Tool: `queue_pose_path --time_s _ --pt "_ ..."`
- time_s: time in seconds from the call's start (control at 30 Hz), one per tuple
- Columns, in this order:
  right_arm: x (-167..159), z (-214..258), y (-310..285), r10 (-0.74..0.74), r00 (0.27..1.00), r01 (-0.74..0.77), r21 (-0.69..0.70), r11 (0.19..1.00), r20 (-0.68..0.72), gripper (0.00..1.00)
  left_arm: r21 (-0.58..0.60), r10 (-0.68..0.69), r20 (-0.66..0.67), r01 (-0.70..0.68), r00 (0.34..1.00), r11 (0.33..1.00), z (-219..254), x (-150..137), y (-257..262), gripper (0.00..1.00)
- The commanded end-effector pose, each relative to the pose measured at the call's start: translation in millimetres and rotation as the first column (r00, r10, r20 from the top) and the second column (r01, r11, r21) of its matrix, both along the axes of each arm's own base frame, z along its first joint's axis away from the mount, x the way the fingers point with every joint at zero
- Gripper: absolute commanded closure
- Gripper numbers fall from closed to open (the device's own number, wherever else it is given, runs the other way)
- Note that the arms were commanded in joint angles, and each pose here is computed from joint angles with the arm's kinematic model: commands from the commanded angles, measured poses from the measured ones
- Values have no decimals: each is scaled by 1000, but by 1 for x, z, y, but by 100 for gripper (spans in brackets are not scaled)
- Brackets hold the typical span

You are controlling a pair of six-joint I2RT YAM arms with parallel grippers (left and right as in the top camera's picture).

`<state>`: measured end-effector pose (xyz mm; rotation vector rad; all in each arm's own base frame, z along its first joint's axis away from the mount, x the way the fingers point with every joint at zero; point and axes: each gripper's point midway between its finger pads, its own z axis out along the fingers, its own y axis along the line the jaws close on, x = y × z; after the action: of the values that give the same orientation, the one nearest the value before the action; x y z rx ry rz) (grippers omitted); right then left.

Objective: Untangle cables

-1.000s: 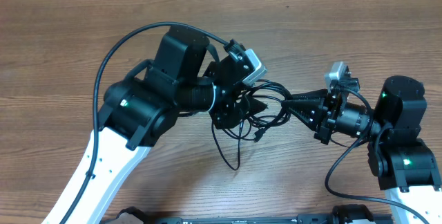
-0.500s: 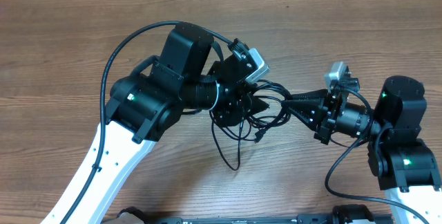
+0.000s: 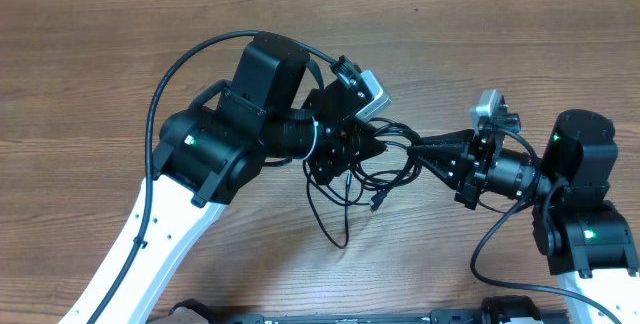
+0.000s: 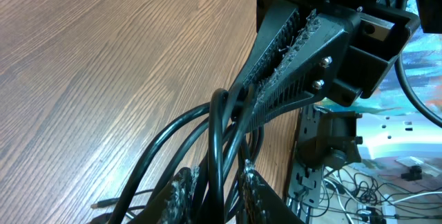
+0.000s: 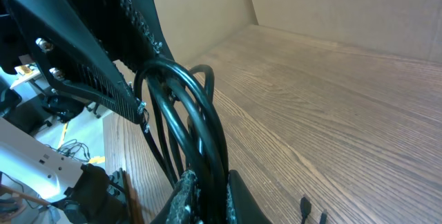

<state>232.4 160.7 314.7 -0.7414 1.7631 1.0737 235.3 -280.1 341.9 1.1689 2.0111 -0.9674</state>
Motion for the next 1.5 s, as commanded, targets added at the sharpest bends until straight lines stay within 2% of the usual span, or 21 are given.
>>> queue_pose_path --time_s 0.0,0.07,0.3,0.4,0.47,0.53,0.63,0.73,0.8,0.83,0.93,1.07,1.47 --pt "-4 12 2 22 999 -22 12 1000 34 93 -28 -31 -22 30 999 999 4 -1 -6 74" --pt "-5 12 2 28 999 -28 15 999 34 93 -23 -31 -31 30 999 999 0 1 -7 76" --pt "-5 12 2 28 999 -28 15 999 34 93 -17 -30 -40 30 999 999 -4 4 -10 96" --pt "-5 12 2 28 999 -28 15 999 34 92 -21 -30 -35 29 999 999 -3 5 -10 96" --pt "-5 12 2 27 999 -28 14 1000 32 86 -31 -22 -36 21 999 999 -1 6 -11 96" --pt "-5 11 2 27 999 -27 14 1000 28 84 -42 -13 -40 11 999 999 2 8 -12 96" --pt "-5 11 2 27 999 -27 14 1000 26 69 -65 -20 -35 18 999 998 7 9 -15 96" --pt "-2 10 1 10 1000 -10 7 1000 26 65 -77 -24 -25 22 999 997 10 9 -16 96" --pt "0 8 -1 -10 1000 10 -3 1000 19 51 -75 -22 -24 20 999 997 10 10 -16 96" --pt "1 7 -2 -19 1000 19 -7 1000 15 40 -74 -20 -24 18 1000 997 10 10 -15 96" --pt "2 6 -2 -22 1000 22 -9 1000 15 34 -59 5 -18 -6 1000 998 7 14 -13 96" --pt "6 2 -5 -54 999 54 -25 998 1 34 -37 70 -37 -72 997 997 4 22 -10 96" --pt "19 -14 -18 -176 984 172 -93 981 -36 33 -55 155 -102 -161 983 985 7 35 2 96"
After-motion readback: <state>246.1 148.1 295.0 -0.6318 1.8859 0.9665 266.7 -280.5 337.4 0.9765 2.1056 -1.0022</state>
